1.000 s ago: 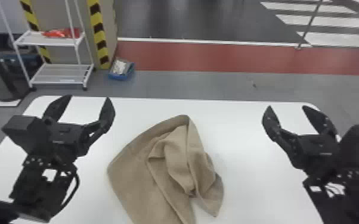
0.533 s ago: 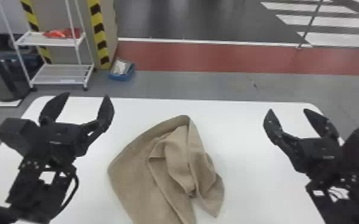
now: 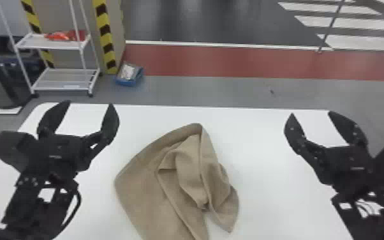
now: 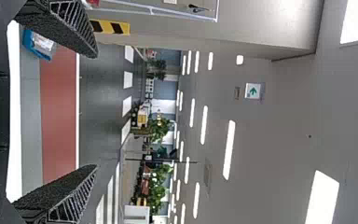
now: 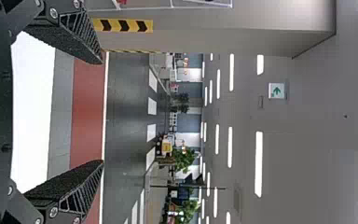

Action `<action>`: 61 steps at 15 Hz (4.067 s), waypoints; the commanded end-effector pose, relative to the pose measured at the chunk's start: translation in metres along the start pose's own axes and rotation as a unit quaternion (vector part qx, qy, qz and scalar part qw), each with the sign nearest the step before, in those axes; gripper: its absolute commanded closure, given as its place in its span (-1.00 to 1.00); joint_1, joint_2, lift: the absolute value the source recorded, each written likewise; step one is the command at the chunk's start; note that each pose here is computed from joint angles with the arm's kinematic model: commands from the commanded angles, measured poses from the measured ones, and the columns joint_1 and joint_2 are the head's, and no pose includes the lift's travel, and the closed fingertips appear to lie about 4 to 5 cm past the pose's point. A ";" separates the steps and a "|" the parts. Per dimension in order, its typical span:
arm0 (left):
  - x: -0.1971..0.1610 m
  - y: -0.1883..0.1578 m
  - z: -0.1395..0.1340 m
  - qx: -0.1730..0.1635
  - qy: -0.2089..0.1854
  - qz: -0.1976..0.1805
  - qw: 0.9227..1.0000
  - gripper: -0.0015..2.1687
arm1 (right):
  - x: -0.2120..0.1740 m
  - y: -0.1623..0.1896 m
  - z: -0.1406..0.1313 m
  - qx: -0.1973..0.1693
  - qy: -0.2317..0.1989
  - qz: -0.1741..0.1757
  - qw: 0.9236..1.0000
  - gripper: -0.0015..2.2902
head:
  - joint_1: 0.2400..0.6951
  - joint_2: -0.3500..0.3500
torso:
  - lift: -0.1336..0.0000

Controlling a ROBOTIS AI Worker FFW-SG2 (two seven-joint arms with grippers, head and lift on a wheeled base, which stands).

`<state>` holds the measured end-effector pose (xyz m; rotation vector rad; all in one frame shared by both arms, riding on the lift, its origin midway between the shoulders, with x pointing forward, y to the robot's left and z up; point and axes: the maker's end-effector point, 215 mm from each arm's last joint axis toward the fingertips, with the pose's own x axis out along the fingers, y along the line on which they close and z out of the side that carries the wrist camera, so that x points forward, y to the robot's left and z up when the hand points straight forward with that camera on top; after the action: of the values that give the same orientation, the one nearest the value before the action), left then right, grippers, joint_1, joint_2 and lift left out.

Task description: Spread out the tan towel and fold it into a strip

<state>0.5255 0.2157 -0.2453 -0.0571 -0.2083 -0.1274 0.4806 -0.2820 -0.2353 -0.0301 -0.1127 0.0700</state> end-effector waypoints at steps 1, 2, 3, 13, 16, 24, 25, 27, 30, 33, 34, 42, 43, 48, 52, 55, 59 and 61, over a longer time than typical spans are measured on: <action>-0.001 0.003 -0.003 0.004 0.003 0.003 1.000 -0.97 | 0.002 0.003 -0.005 0.003 0.003 0.012 1.000 -0.87 | 0.78 -0.21 | -0.86; -0.002 0.005 -0.005 0.005 0.004 0.005 1.000 -0.97 | 0.002 0.005 -0.015 0.006 0.019 0.014 1.000 -0.87 | 0.79 -0.20 | -0.86; -0.002 0.006 -0.007 0.006 0.006 0.006 1.000 -0.97 | 0.003 0.010 -0.022 0.008 0.032 0.020 0.999 -0.87 | 0.79 -0.19 | -0.86; 0.000 0.015 -0.029 0.012 0.025 0.016 1.000 -0.97 | -0.089 0.121 -0.152 0.090 0.304 0.180 0.931 -0.81 | 1.00 0.16 | -0.86; 0.004 0.007 -0.031 0.008 0.025 0.013 1.000 -0.97 | -0.116 0.132 -0.155 0.092 0.333 0.199 0.917 -0.75 | 1.00 0.21 | -0.86; 0.003 0.000 -0.033 0.004 0.027 0.009 1.000 -0.97 | -0.141 0.141 -0.191 0.124 0.396 0.238 0.878 -0.69 | 1.00 0.20 | -0.86; 0.003 -0.001 -0.032 0.004 0.026 0.008 1.000 -0.97 | -0.141 0.144 -0.190 0.125 0.395 0.243 0.877 -0.65 | 1.00 0.21 | -0.86; 0.003 -0.002 -0.033 0.005 0.028 0.004 1.000 -0.97 | -0.141 0.144 -0.191 0.123 0.402 0.244 0.874 -0.64 | 1.00 0.22 | -0.86; 0.003 -0.001 -0.033 0.008 0.028 0.003 1.000 -0.97 | -0.135 0.141 -0.193 0.104 0.401 0.234 0.879 -0.50 | 1.00 0.20 | -0.86; 0.003 0.002 -0.030 0.010 0.027 0.004 1.000 -0.91 | -0.134 0.143 -0.205 0.057 0.425 0.217 0.877 -0.25 | 1.00 0.20 | -0.86; 0.003 0.003 -0.029 0.010 0.026 0.005 1.000 -0.91 | -0.133 0.143 -0.205 0.056 0.426 0.216 0.876 -0.13 | 1.00 0.21 | -0.86; 0.005 0.002 -0.029 0.010 0.026 0.006 1.000 -0.91 | -0.130 0.158 -0.175 0.070 0.391 0.241 0.885 -0.88 | 1.00 0.24 | -0.86; 0.005 0.001 -0.030 0.010 0.026 0.005 1.000 -0.91 | -0.130 0.160 -0.176 0.071 0.395 0.242 0.884 -0.87 | 1.00 0.25 | -0.86; 0.003 0.004 -0.030 0.009 0.027 0.009 1.000 -0.91 | -0.129 0.164 -0.199 0.054 0.428 0.237 0.870 -0.77 | 1.00 0.28 | -0.86; 0.002 0.006 -0.028 0.009 0.026 0.010 1.000 -0.91 | -0.128 0.161 -0.207 0.043 0.447 0.228 0.864 -0.41 | 1.00 0.30 | -0.86; 0.001 0.006 -0.029 0.009 0.027 0.010 1.000 -0.91 | -0.137 0.151 -0.213 0.046 0.470 0.212 0.856 0.36 | 1.00 0.29 | -0.86; -0.001 0.006 -0.028 0.012 0.027 0.008 1.000 -0.90 | -0.106 0.119 -0.186 0.053 0.415 0.184 0.889 0.50 | 1.00 0.23 | -0.86; -0.003 0.005 -0.028 0.014 0.029 0.002 0.999 -0.90 | -0.076 0.092 -0.151 0.099 0.367 0.175 0.908 0.50 | 1.00 0.18 | -0.86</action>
<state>0.5300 0.2196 -0.2734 -0.0288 -0.1543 -0.1153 0.3967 -0.1817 -0.4246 0.0613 0.7322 0.4345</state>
